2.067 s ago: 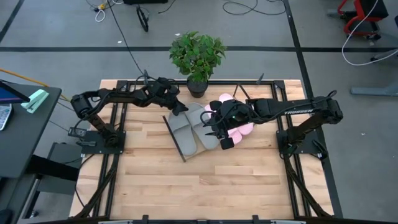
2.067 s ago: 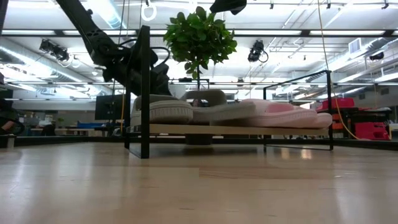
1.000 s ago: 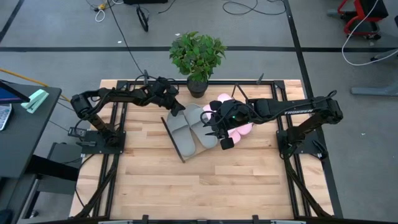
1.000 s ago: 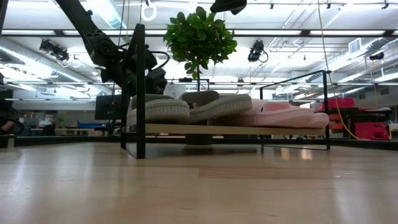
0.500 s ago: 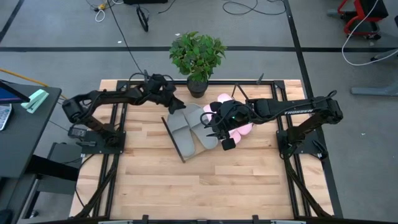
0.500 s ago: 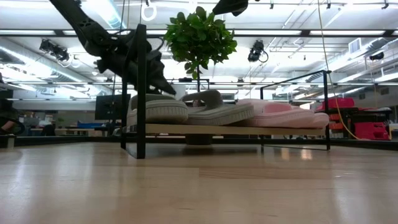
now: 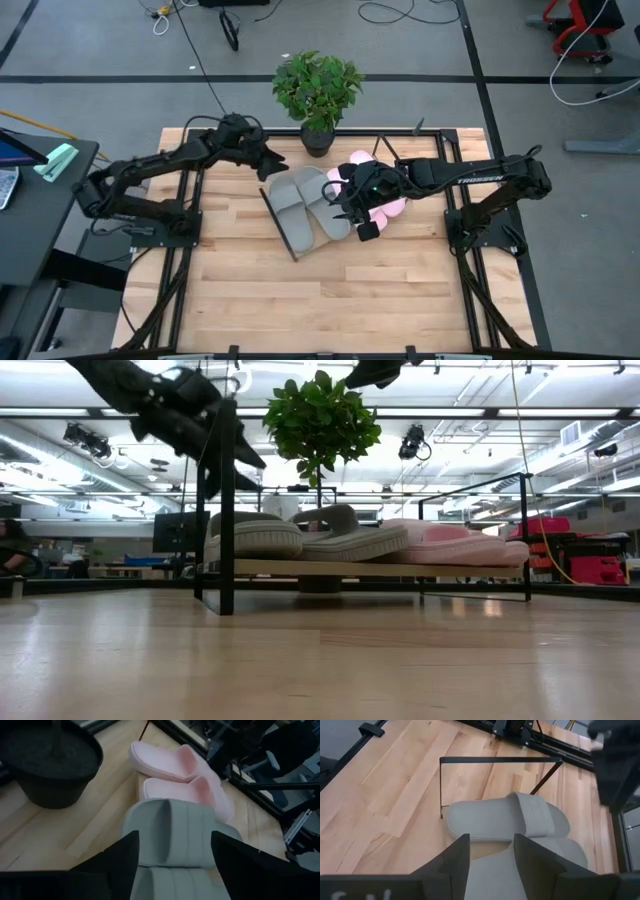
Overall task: Pick and place slides into the shelf
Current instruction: Return to Home Position
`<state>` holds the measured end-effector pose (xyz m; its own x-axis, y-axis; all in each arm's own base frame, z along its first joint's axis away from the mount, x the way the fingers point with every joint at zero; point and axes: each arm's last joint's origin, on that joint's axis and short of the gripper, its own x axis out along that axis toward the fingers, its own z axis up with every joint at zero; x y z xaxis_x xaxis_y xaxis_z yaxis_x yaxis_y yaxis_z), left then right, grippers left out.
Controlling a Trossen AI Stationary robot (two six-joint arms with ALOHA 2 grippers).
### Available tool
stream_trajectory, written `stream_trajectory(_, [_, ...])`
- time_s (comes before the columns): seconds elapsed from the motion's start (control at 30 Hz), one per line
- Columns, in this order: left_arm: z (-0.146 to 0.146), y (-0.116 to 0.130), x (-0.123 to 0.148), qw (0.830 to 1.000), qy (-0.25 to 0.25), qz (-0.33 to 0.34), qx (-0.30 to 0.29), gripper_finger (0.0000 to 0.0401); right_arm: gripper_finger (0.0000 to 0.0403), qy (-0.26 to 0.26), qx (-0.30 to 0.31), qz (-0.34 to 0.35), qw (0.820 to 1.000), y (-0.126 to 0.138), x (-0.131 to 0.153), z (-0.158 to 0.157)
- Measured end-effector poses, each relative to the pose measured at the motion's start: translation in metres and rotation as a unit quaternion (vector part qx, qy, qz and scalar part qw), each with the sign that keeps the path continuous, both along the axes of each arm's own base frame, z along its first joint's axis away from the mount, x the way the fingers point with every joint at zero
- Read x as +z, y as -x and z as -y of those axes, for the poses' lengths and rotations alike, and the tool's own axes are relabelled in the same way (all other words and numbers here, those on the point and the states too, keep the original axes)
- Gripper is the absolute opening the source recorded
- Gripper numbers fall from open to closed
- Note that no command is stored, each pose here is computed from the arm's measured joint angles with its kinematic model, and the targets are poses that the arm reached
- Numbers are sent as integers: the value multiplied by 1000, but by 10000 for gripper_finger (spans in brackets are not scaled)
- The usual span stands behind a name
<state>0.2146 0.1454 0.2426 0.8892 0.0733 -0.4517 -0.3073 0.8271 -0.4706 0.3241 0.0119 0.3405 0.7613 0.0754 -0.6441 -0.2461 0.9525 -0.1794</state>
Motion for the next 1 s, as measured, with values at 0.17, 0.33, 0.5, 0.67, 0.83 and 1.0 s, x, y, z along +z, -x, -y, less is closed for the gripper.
stream_trajectory(0.17, [18, 17, 25, 999, -29, 21, -6, 219, 158, -11, -23, -3, 1000, 0, 0, 9])
stream_trajectory(0.33, [44, 33, 51, 996, -55, 64, -24, 190, 158, -12, -30, -3, 999, 0, 0, 12])
stream_trajectory(0.5, [71, 50, 64, 992, -116, 56, -6, 162, 154, -3, -43, -8, 999, 1, -1, 15])
stream_trajectory(0.67, [94, 58, 67, 987, -155, 36, 10, 131, 130, 12, -58, -25, 998, 3, -4, 16])
stream_trajectory(0.83, [112, 59, 59, 985, -172, 33, -2, 102, 91, 15, -60, -41, 997, 5, -6, 16])
stream_trajectory(1.0, [123, 59, 44, 983, -180, 10, 13, 79, 52, 17, -61, -60, 996, 8, -8, 16])
